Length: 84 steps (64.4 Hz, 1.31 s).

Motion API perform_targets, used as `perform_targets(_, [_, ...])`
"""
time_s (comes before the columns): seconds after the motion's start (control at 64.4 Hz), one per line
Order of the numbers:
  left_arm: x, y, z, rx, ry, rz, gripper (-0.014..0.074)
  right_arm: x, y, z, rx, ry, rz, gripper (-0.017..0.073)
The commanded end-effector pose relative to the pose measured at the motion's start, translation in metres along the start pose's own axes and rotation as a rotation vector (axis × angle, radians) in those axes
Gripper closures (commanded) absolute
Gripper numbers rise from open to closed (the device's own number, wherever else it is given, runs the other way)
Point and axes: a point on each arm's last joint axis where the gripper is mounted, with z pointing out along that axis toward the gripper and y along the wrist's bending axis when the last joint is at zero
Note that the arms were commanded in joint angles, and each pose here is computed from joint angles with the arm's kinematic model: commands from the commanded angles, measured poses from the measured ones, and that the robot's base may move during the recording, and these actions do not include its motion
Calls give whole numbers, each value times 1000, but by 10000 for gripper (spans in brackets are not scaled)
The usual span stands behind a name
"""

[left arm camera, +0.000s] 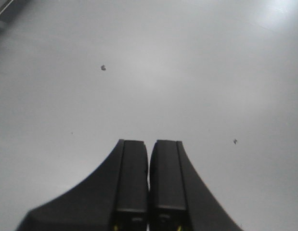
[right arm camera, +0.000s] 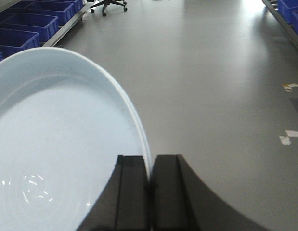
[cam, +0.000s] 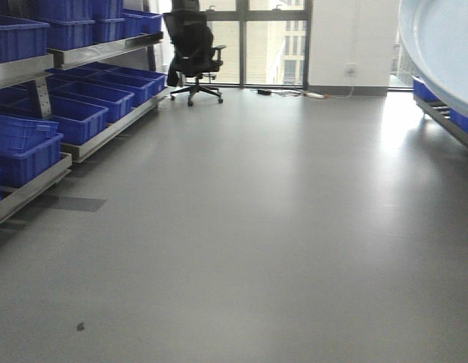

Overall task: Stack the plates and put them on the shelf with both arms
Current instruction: 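Drive the base to the shelf of blue bins holding the plates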

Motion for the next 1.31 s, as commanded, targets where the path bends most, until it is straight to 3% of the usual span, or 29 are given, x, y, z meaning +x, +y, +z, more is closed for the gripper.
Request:
perform_targets(0.0, [-14, -3, -4, 23, -87, -7, 503, -19, 3, -4, -19, -129, -6, 502])
perform_targets(1.29, [-14, -3, -4, 23, -87, -7, 503, -19, 3, -4, -19, -129, -6, 502])
